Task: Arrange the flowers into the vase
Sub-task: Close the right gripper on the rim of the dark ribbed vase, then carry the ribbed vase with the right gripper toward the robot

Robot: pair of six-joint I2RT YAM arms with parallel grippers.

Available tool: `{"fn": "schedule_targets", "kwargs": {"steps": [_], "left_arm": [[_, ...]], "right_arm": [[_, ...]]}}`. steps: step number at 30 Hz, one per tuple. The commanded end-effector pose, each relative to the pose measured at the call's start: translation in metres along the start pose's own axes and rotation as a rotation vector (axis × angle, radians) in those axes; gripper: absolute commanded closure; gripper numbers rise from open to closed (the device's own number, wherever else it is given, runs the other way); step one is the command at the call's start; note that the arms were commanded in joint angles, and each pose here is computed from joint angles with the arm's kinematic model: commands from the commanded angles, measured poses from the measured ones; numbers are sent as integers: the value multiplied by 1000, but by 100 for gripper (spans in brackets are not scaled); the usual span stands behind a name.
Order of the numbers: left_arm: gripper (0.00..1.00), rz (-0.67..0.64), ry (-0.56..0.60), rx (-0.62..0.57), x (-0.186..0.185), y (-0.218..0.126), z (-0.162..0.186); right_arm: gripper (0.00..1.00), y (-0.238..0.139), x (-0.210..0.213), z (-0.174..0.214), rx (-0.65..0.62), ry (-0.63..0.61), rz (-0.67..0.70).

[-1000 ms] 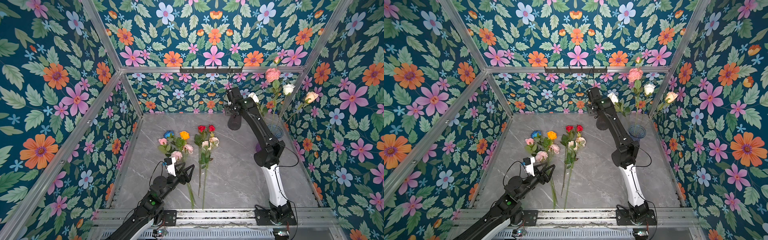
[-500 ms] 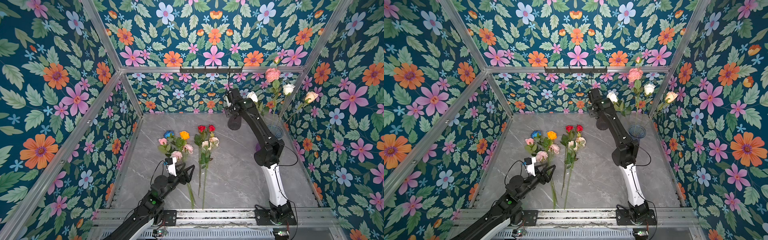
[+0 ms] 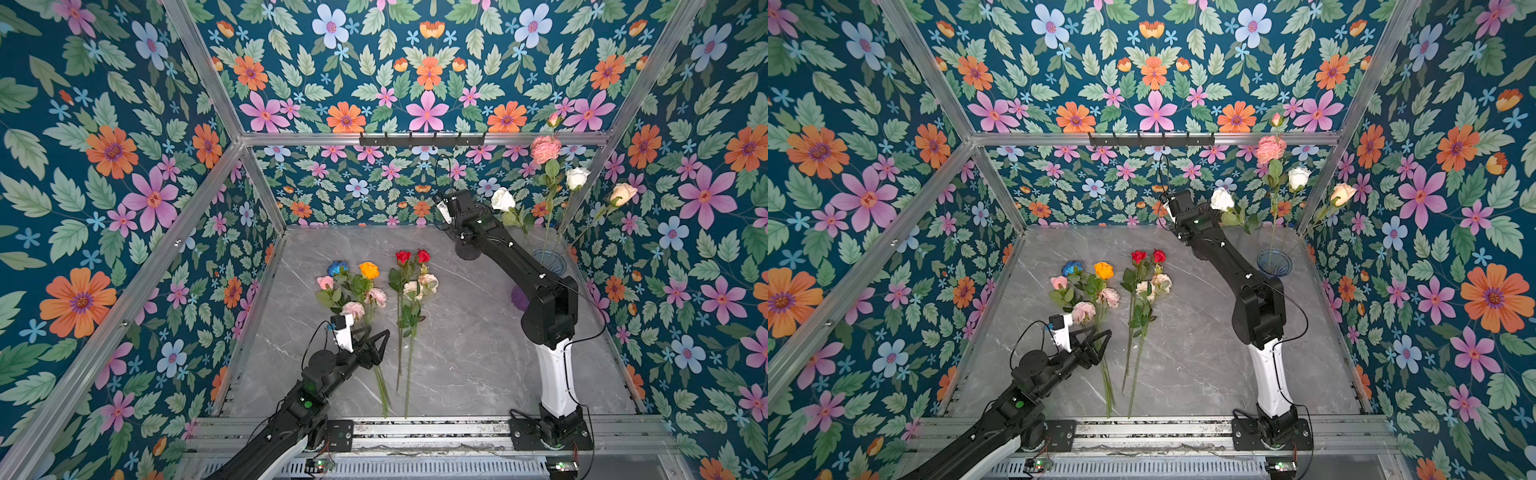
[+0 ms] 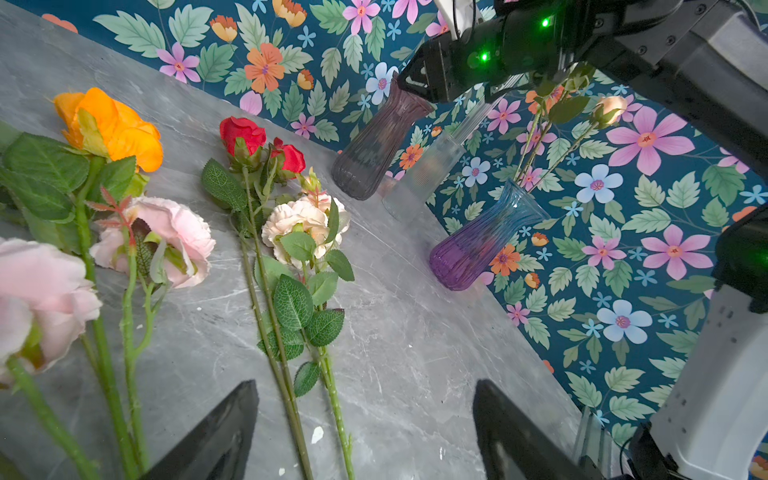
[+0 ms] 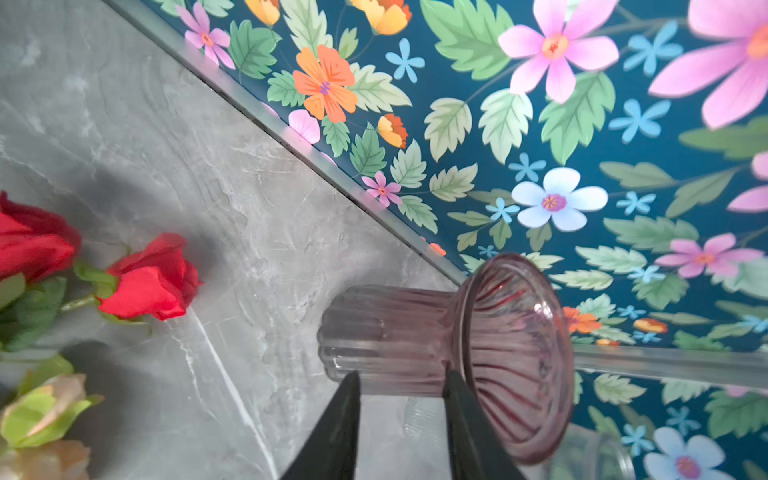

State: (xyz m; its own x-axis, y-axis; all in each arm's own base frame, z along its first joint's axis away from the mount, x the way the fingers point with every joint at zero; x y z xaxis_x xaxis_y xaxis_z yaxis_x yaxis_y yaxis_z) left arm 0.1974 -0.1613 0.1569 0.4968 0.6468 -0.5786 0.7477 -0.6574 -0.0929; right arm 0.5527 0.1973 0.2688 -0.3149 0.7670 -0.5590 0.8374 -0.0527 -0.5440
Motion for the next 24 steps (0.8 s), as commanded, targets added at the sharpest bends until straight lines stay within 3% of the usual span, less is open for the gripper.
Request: {"fn": "schedule_targets", "kwargs": {"steps": [1, 14, 24], "left_arm": [[17, -6, -8, 9, 7, -2, 10], [17, -1, -9, 7, 7, -1, 10], [17, -1, -10, 9, 7, -2, 11]], "right_arm": [[58, -7, -18, -14, -44, 68, -65], [56, 18, -8, 26, 106, 100, -142], [60, 36, -4, 38, 152, 81, -98]]}}
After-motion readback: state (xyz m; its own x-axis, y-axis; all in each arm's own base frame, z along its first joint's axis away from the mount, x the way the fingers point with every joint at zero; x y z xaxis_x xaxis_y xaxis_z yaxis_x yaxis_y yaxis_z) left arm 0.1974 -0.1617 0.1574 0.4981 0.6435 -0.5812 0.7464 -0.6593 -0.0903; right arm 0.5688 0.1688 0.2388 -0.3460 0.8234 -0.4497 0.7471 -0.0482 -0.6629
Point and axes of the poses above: each gripper's point midway between its finger pads, its own y axis out along the fingers, its own x axis along the line the jaws close on, z = x × y, the point moved 2 cm from there along -y, back along the fingers, and after that the axes turned 1 degree about y, right-handed, at the moved point
